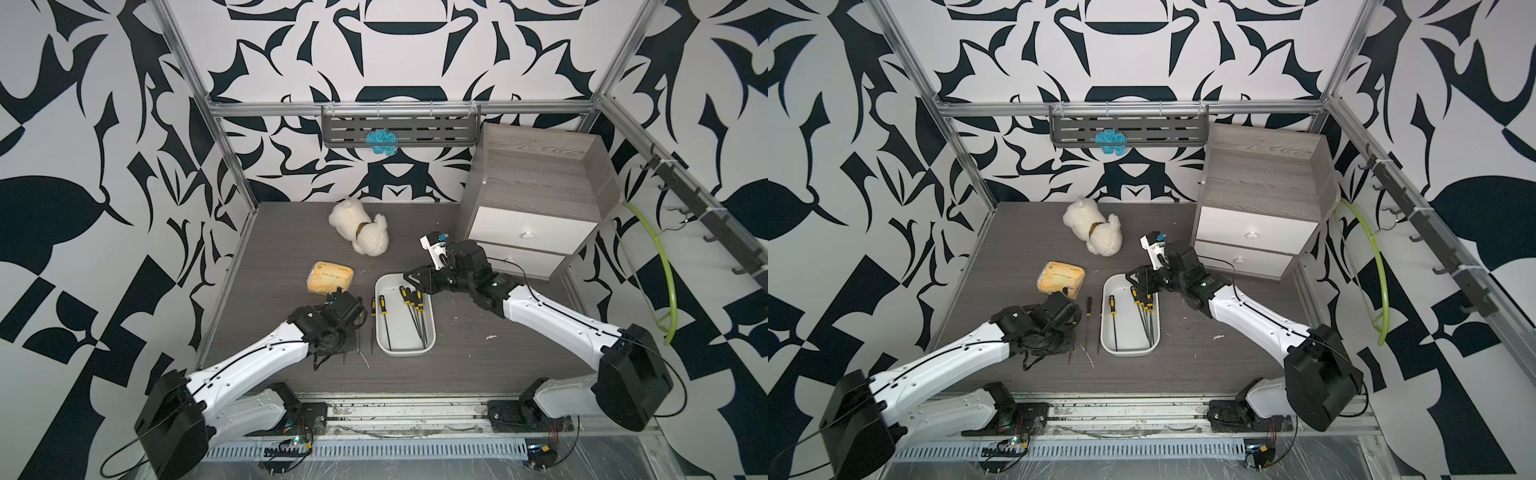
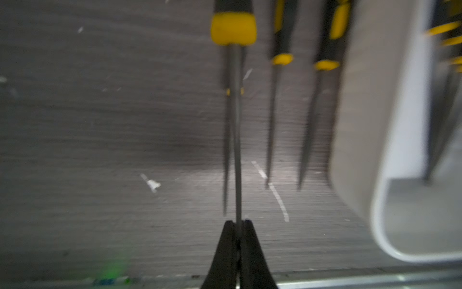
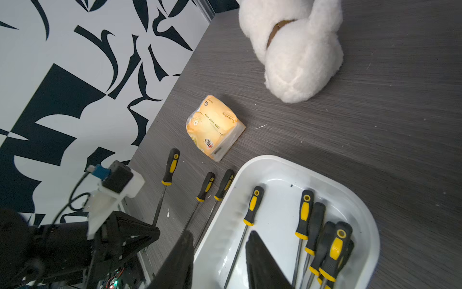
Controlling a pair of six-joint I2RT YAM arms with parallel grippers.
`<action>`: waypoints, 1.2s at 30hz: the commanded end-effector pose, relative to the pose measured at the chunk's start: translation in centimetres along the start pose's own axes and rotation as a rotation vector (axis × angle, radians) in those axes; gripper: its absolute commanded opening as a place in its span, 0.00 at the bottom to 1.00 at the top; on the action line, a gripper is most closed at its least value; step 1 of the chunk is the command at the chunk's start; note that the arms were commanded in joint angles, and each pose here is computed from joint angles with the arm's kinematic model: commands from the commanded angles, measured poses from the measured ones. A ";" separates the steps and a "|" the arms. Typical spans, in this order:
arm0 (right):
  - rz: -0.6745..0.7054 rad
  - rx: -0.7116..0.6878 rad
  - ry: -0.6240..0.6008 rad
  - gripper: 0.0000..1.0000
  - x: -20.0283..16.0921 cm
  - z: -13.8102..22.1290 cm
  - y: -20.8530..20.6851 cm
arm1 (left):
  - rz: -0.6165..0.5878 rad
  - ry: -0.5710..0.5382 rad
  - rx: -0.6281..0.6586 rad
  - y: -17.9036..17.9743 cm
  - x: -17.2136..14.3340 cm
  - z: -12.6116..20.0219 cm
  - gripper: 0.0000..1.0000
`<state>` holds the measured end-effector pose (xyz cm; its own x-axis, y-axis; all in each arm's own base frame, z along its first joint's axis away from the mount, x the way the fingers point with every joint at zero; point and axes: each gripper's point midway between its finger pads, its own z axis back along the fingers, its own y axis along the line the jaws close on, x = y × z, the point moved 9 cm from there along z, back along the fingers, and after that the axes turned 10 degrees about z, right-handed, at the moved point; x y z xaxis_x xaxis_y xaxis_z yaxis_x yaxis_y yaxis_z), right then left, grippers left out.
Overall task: Take the file tool out of the storage box
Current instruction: Place the file tool at the center of the board.
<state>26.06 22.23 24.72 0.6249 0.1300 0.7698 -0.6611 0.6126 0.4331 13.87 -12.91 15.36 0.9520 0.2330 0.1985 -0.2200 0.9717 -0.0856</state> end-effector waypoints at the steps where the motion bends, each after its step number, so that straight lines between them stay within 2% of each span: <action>1: 0.066 -0.018 -0.057 0.39 1.7 1.1 0.7 | 0.011 0.065 0.236 2.0 -0.9 -1.4 0.00; 3: 0.067 -0.016 -0.057 0.39 1.8 1.2 0.8 | 0.016 0.073 0.315 2.0 -0.7 -2.1 0.00; 6: 0.066 -0.012 -0.063 0.39 1.9 1.4 0.9 | 0.007 0.080 0.343 1.9 -0.6 -2.7 0.00; 18: 0.069 -0.013 -0.071 0.40 1.8 1.6 1.0 | -0.055 0.139 0.275 0.2 -0.2 -4.0 0.00; 36: 0.063 -0.019 -0.051 0.40 1.7 1.3 0.8 | -0.104 0.254 0.299 -0.2 0.7 -4.3 0.00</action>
<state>25.73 21.77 24.79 0.6159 0.1547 0.7725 -0.6626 0.6321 0.4018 15.29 -12.83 11.11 0.9847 0.1729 -0.0237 -0.1644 0.9647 0.2059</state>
